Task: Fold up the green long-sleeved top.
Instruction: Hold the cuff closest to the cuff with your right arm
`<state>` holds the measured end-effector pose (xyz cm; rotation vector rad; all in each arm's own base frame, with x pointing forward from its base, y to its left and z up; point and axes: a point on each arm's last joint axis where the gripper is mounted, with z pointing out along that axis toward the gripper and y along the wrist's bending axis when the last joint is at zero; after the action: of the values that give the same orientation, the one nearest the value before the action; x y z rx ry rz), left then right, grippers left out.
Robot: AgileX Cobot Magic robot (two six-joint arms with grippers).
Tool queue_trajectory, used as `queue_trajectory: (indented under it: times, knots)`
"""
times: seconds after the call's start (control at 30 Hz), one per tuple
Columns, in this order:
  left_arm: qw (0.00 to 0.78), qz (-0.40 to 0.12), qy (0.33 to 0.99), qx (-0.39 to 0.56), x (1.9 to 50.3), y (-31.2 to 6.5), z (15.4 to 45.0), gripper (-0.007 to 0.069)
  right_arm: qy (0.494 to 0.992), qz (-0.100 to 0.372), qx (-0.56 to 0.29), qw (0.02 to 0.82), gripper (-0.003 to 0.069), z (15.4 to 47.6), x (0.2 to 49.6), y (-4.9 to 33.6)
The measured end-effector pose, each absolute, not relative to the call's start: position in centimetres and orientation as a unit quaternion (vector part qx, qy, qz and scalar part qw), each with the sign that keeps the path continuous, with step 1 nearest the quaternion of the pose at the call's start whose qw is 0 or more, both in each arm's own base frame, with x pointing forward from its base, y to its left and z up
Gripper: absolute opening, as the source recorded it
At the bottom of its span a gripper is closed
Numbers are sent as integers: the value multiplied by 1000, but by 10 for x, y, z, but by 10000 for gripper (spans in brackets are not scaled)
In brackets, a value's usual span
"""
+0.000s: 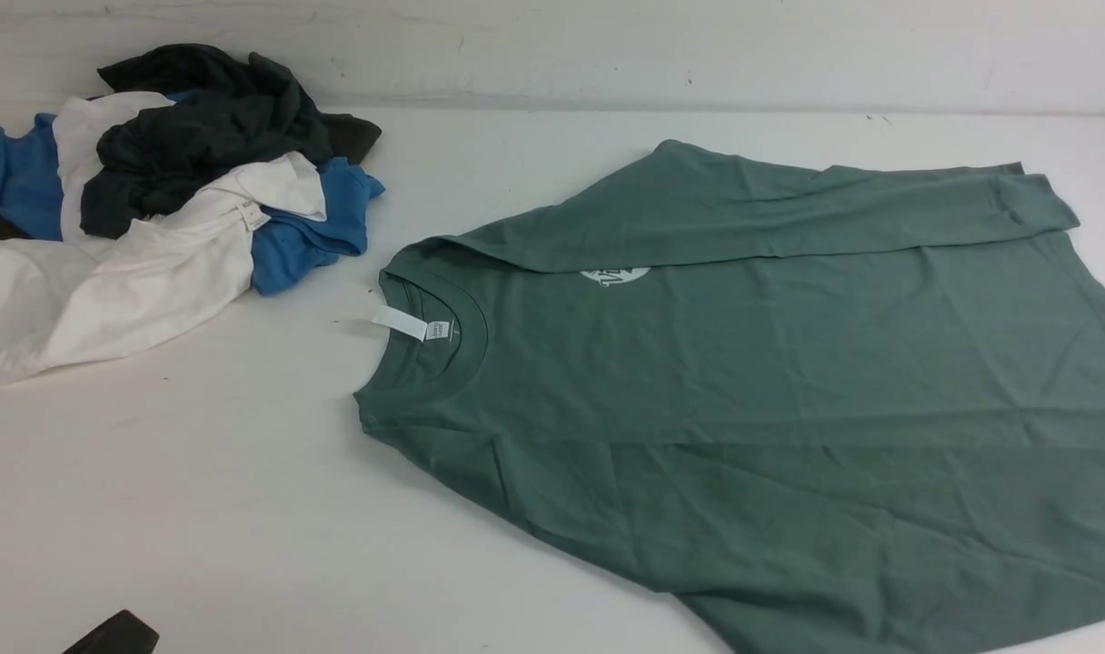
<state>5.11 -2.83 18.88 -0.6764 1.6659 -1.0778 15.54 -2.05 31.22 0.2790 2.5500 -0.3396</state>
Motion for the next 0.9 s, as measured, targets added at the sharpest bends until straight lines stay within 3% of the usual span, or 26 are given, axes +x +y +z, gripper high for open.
queue_trajectory:
  times: [0.17,0.4,0.57,0.67,0.9]
  knots:
    - [499,-470,665,-298,52,-28,193,-3,967,-78,98,222,-14,295,190,-20]
    - [494,-488,658,-289,51,-30,195,-3,968,10,172,182,-15,288,226,-82]
    - [496,-491,664,-269,49,-33,198,-3,957,19,238,168,-14,265,236,-125]
    - [520,-484,666,-228,47,-35,220,-3,959,22,249,135,2,240,246,-137]
    - [492,-444,737,-133,61,-47,260,-3,964,28,251,78,139,199,274,-157]
